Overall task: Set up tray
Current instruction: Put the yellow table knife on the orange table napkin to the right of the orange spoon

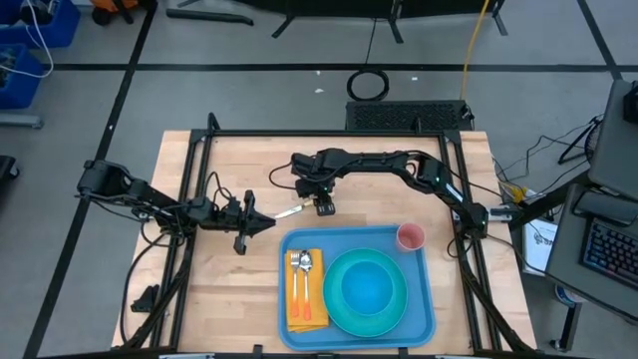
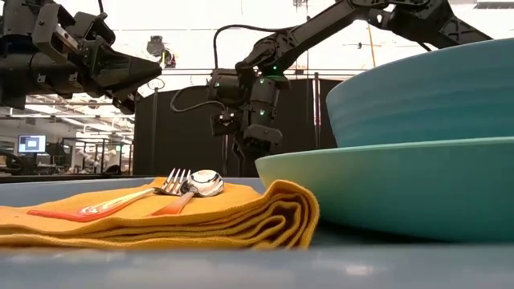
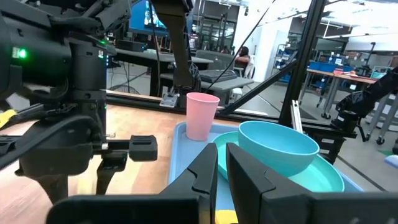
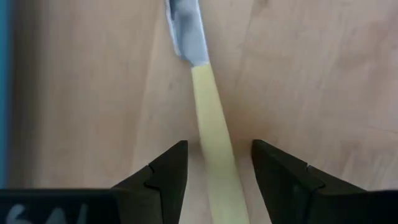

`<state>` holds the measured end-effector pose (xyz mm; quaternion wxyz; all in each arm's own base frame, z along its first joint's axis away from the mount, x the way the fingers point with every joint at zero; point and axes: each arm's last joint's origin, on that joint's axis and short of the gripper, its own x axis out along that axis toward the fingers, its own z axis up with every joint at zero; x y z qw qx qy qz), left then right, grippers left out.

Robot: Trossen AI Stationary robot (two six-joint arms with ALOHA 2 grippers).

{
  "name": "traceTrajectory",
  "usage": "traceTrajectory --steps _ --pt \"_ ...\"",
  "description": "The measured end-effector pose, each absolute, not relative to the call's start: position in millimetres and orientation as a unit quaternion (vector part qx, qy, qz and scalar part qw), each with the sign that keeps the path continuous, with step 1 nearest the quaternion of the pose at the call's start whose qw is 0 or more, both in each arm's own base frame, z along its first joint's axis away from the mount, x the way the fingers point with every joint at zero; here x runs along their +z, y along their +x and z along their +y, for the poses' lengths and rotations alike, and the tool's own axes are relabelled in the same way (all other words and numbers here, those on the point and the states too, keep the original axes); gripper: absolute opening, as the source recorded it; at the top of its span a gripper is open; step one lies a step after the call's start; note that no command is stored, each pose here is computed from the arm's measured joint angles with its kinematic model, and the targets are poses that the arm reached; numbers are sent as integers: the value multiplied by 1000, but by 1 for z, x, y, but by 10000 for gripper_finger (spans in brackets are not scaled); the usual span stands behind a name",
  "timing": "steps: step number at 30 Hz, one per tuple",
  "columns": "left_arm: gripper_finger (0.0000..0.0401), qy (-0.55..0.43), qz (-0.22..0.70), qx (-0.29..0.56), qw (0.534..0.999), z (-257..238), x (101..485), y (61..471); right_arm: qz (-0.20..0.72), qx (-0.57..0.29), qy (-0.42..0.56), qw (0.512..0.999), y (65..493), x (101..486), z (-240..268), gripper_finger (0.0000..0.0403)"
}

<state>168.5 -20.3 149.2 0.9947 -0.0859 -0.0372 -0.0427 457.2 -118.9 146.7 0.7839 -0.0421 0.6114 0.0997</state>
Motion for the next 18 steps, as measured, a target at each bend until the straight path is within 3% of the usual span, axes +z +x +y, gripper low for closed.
traceTrajectory --steps 7,14,18 --pt "37 -85 -35 -53 994 -24 149 168 634 105 -38 765 459 127 -115 130" --pt "37 -83 -34 -55 994 -26 149 168 624 103 -45 773 460 130 -115 42" --pt "37 -82 -32 -52 995 -25 148 168 625 96 -38 774 461 130 -115 42"
